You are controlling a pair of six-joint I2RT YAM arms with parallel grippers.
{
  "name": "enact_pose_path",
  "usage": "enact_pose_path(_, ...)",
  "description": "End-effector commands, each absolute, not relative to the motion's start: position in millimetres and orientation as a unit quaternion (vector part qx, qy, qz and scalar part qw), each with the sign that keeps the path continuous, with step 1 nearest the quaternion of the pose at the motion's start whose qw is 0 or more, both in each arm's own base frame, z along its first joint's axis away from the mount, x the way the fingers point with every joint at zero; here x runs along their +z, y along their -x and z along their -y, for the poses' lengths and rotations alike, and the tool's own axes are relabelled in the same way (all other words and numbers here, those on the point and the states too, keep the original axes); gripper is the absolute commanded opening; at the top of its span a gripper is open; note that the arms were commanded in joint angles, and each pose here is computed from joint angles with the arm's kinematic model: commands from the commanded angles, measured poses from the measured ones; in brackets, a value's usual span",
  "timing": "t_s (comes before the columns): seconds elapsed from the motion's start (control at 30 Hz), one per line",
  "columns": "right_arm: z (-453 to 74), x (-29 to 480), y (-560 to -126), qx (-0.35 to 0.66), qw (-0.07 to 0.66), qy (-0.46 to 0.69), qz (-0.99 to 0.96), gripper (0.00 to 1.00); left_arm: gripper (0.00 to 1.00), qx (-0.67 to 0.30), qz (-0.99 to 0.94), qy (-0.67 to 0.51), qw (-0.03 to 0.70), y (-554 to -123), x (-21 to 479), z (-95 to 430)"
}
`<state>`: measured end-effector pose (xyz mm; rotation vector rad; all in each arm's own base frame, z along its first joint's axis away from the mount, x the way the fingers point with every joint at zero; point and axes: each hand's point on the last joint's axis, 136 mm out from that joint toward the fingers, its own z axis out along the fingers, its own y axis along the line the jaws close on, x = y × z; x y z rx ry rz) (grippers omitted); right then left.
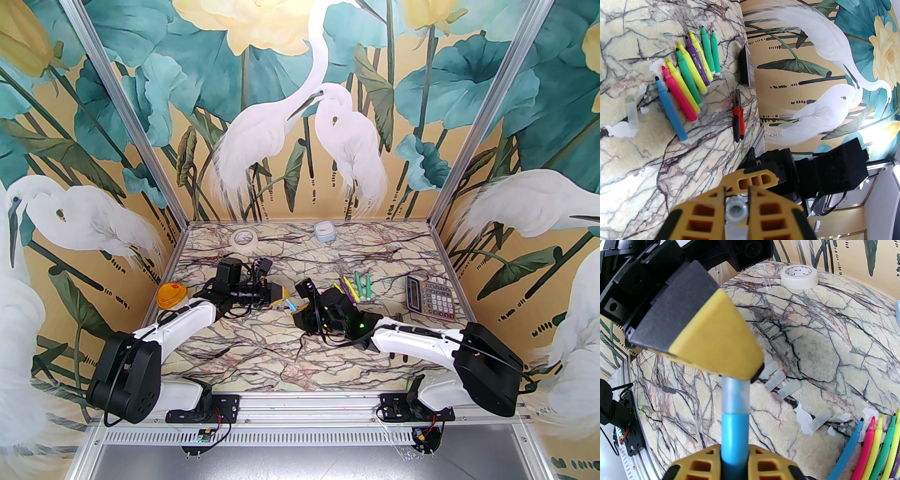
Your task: Open the pen caps
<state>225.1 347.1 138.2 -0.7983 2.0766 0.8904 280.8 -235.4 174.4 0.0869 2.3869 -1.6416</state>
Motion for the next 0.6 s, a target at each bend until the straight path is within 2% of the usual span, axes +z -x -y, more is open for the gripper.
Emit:
enact_pose_path(0.0,-323.3,94.5,-188.0,0.323,0.277,0.349,-0.835,0.0,0.0,-0.522,-0.821,0.01,0.231,-341.0,194.3,202.1)
enact_pose_path(0.2,-321.4,94.3,-186.6,0.324,0.278,0.35,-0.834,0.0,0.0,-0.518,-0.824,0.009,0.23,-346.0,198.1,202.0)
enact_pose_path(0.33,-311.1,85.5,-206.8,0.269,0.293,0.319,-0.86,0.0,0.0,-0.496,-0.84,0.006,0.218,-345.4,190.5,199.4)
enact_pose_path(0.57,-299.1,72.9,-247.9,0.179,0.31,0.25,-0.9,0.0,0.0,-0.354,-0.916,-0.003,0.19,-331.9,152.4,180.7)
